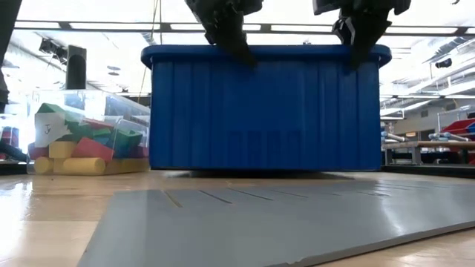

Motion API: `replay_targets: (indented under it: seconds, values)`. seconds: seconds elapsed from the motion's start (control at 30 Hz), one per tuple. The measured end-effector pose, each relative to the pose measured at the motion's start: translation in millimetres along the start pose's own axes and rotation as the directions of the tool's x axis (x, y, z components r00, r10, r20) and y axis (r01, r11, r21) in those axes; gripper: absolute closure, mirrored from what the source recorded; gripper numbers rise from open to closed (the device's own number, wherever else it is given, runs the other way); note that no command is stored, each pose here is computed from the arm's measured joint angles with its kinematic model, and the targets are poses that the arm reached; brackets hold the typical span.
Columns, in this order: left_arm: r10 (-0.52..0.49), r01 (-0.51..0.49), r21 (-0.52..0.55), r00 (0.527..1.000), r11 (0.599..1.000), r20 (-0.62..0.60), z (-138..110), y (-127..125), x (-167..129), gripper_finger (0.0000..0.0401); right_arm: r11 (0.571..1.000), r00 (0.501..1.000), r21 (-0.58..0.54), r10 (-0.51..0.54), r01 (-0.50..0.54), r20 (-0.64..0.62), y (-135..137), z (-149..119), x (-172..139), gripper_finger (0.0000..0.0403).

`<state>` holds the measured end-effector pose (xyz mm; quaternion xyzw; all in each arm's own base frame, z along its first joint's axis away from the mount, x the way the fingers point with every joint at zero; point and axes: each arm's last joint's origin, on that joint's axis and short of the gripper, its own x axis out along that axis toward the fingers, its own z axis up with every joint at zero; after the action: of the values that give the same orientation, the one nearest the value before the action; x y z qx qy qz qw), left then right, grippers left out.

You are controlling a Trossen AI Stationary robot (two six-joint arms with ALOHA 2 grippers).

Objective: Sort blocks
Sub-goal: Assemble the blue bin using bin divider

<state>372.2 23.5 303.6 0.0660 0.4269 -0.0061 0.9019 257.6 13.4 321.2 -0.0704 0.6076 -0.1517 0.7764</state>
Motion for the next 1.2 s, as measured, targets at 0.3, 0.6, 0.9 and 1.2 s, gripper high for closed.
replay_targets:
  seconds: [0.3,0.6,0.9,1.2]
  values:
    - [0.018,-0.016,-0.022,0.995,1.0,0.094,29,1,-48,0.0152,0.985,0.984,0.143,0.075,-0.099,0.16,-11,-12,-43,0.0131]
    - [0.075,-0.075,-0.031,0.997,0.997,-0.006,16,-5,-62,0.0163,0.961,0.937,0.175,0.152,-0.215,0.315,-3,-50,-81,0.0152]
    - [0.086,-0.078,-0.093,0.992,0.993,0.09,-14,-23,-98,0.0181,0.91,0.906,0.208,0.287,-0.359,0.31,29,-82,-67,0.018]
    - [0.022,0.01,-0.317,0.995,0.948,0.097,-30,-91,-105,0.0183,0.904,0.908,0.169,0.351,-0.393,0.231,68,-99,-22,0.0195]
